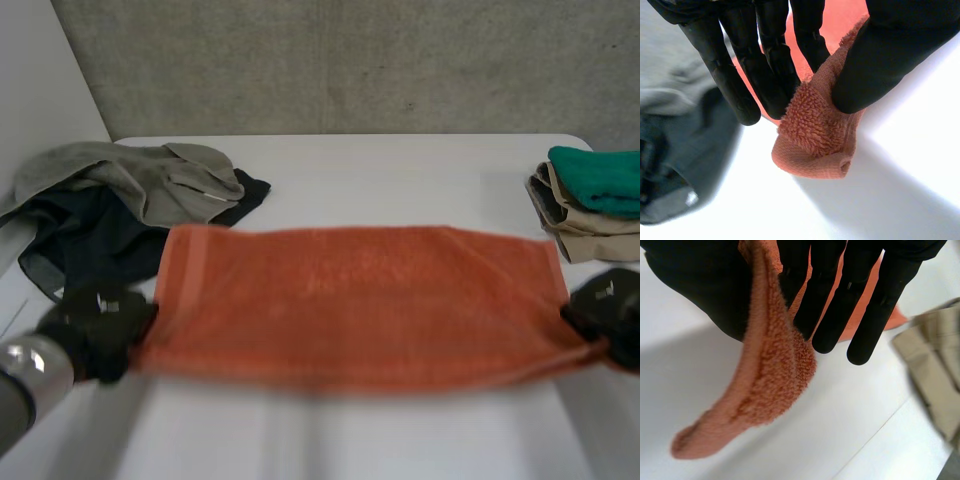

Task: Fold the laundry.

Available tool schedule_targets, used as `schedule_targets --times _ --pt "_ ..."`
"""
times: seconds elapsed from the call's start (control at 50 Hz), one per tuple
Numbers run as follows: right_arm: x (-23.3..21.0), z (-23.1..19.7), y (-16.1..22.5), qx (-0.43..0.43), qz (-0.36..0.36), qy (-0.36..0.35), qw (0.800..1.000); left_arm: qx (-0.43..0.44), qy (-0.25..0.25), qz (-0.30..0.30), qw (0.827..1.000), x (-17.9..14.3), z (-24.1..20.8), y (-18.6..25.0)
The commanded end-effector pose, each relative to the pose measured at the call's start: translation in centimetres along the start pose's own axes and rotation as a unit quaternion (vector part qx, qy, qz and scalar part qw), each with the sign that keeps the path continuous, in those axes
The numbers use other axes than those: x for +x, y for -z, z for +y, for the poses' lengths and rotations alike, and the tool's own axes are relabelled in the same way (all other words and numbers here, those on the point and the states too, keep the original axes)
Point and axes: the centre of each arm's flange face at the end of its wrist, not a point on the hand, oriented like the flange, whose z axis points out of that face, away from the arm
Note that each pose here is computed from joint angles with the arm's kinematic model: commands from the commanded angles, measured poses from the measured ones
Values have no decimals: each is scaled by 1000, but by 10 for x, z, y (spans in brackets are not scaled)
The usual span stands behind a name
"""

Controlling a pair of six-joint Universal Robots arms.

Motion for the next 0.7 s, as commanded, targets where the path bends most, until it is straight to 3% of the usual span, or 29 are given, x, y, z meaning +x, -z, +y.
schedule_targets --times 0.02,0.2,0.3,0.38,0.4,0.42,0.46,0.48,0.5,0.54,0.56,0.6,0.64,0.7 --pt "-10 7 -1 -12 -18 22 1000 -5 -64 16 998 10 7 3" --pt "17 -6 -44 11 49 7 999 99 -36 -51 993 -18 -31 -63" --pt "59 -59 -52 72 149 -6 986 185 -49 -115 975 -54 -81 -99" --pt "114 -124 -31 202 283 -37 937 300 -54 -207 930 -99 -150 -105" --pt "139 -148 -16 273 347 -51 896 326 -50 -229 916 -109 -164 -102" --pt "150 -156 -10 301 374 -56 876 377 -33 -282 882 -133 -191 -94" --pt "168 -169 3 361 422 -71 829 431 -11 -335 838 -158 -213 -82" --pt "181 -180 15 418 463 -84 777 454 1 -358 816 -168 -221 -75" --pt "187 -184 22 442 479 -90 753 488 23 -392 779 -185 -230 -64" --pt "194 -193 40 492 510 -96 699 513 36 -414 751 -197 -235 -57" --pt "195 -193 41 496 513 -93 694 524 43 -428 735 -206 -234 -54" --pt "191 -192 36 495 508 -94 698 522 45 -428 737 -207 -233 -56" --pt "189 -190 29 490 500 -97 707 509 49 -416 752 -203 -227 -63" --pt "174 -188 4 474 466 -101 740 481 55 -398 779 -194 -213 -77"
